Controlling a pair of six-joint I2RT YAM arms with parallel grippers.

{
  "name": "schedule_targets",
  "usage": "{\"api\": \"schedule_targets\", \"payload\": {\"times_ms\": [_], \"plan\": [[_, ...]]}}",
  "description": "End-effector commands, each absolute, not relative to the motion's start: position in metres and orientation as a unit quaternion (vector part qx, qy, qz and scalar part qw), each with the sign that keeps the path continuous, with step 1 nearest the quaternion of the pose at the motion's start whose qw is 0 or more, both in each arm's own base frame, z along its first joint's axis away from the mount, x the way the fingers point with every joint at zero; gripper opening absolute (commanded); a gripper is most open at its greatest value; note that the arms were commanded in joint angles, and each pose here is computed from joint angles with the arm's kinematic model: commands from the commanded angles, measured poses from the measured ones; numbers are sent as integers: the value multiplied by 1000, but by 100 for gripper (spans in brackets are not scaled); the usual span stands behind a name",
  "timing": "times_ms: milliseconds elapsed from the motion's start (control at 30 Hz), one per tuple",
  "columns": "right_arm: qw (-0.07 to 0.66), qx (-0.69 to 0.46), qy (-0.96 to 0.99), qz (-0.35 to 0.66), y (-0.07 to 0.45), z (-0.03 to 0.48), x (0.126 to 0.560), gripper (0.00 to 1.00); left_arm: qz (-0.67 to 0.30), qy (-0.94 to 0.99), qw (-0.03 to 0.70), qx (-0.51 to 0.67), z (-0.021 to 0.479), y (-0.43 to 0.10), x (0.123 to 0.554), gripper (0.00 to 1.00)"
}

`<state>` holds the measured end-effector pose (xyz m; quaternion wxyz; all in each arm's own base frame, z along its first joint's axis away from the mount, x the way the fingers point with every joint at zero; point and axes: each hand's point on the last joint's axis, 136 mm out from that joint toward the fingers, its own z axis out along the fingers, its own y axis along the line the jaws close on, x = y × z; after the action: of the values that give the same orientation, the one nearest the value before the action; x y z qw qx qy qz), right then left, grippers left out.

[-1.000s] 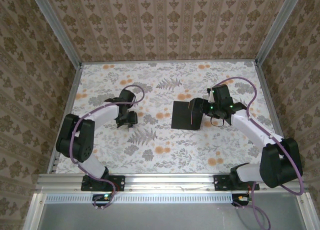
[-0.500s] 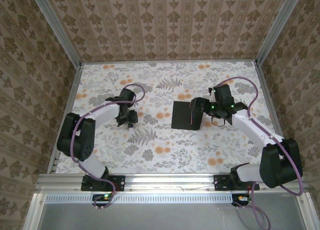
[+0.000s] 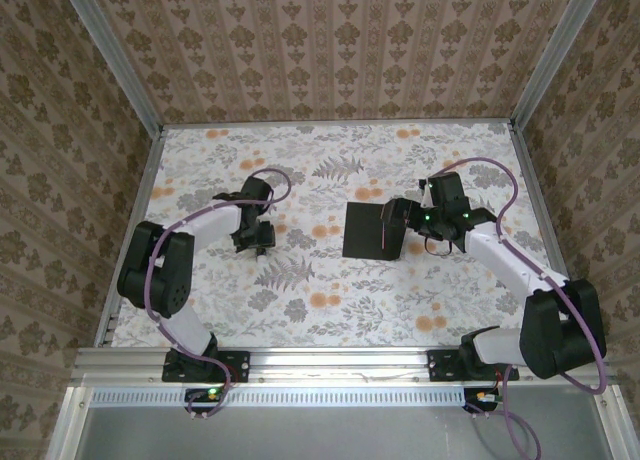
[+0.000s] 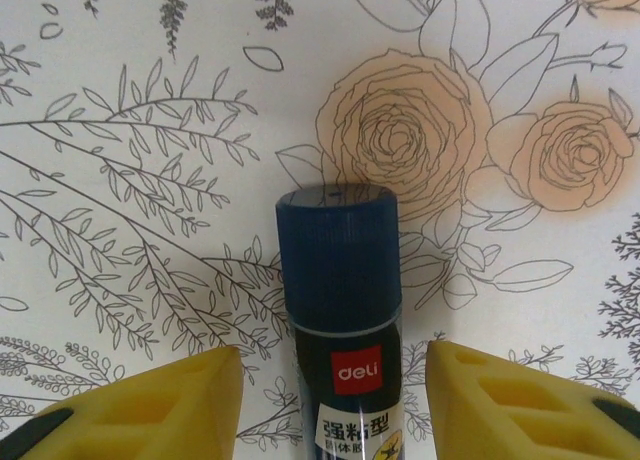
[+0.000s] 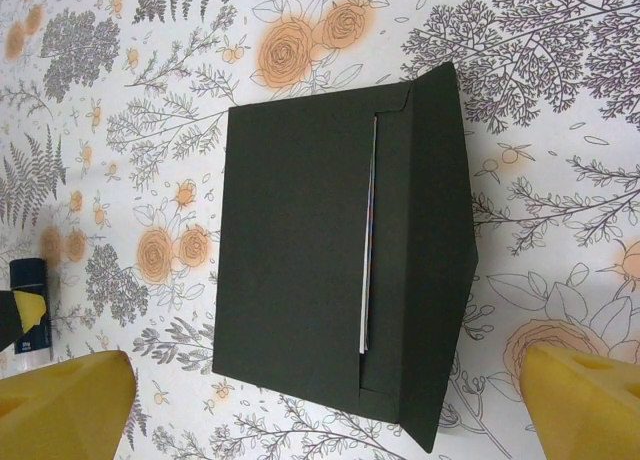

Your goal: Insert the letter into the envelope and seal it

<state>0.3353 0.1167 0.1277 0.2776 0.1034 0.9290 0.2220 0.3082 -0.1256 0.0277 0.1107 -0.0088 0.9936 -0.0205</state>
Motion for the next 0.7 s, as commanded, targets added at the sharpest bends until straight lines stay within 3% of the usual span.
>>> {"api": "schedule_targets", "payload": {"times_ms": [0, 667], "plan": [[276, 112, 928, 224, 114, 128, 330, 100, -16, 994, 112, -10, 38, -127, 306, 50], [274, 118, 929, 221, 110, 126, 327, 100, -12, 995, 100, -9, 22, -130, 306, 43]]}}
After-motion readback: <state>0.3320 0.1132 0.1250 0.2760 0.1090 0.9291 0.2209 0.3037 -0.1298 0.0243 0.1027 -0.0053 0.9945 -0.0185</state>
